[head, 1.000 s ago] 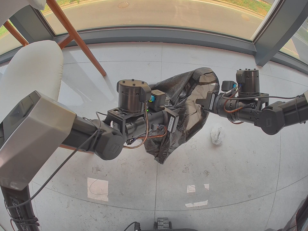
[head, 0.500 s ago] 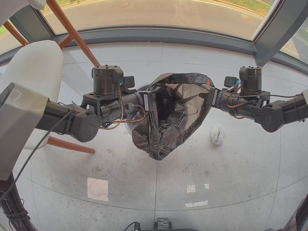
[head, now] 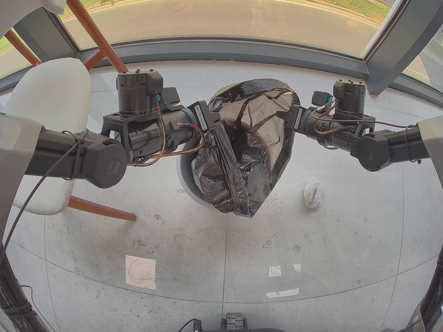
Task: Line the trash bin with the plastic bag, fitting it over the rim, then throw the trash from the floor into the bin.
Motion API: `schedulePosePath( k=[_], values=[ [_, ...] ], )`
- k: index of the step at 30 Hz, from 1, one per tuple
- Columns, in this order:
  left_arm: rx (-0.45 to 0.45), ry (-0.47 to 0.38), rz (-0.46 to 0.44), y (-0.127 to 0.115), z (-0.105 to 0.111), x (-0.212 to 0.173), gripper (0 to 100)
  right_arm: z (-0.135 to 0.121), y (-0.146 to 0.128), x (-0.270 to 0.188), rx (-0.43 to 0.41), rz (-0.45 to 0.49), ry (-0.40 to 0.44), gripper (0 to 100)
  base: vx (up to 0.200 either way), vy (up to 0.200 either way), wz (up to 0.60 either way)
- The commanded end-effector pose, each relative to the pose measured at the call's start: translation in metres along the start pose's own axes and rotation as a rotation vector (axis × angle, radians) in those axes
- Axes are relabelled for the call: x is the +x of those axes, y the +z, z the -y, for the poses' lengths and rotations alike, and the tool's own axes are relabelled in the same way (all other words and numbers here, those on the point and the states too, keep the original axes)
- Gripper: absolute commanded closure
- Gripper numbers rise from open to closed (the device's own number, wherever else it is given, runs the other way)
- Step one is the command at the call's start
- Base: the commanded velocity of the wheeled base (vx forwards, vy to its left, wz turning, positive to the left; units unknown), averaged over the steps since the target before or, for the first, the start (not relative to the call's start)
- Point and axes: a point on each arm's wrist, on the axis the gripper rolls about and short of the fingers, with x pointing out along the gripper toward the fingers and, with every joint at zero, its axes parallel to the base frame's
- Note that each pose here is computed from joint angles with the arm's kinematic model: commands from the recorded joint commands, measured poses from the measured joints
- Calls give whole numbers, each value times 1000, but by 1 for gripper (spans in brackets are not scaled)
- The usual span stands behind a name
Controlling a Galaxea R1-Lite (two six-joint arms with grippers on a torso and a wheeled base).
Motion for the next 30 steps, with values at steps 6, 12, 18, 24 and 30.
schedulePosePath(
  k=[6,12,18,24,30],
  values=[
    [-21,53,13,9,-6,-1,100,12,-14,23,31,-121,5,0,0,0,0],
    [-26,110,51,16,-20,2,100,-1,2,3,26,-80,23,0,0,0,0],
    [-53,196,40,4,-45,17,100,-15,10,-39,32,-88,25,0,0,0,0],
    [-149,297,29,-17,-74,34,100,-21,3,-70,41,-118,9,0,0,0,0],
    [-181,331,31,-20,-81,33,100,-24,0,-94,47,-128,2,0,0,0,0]
  ],
)
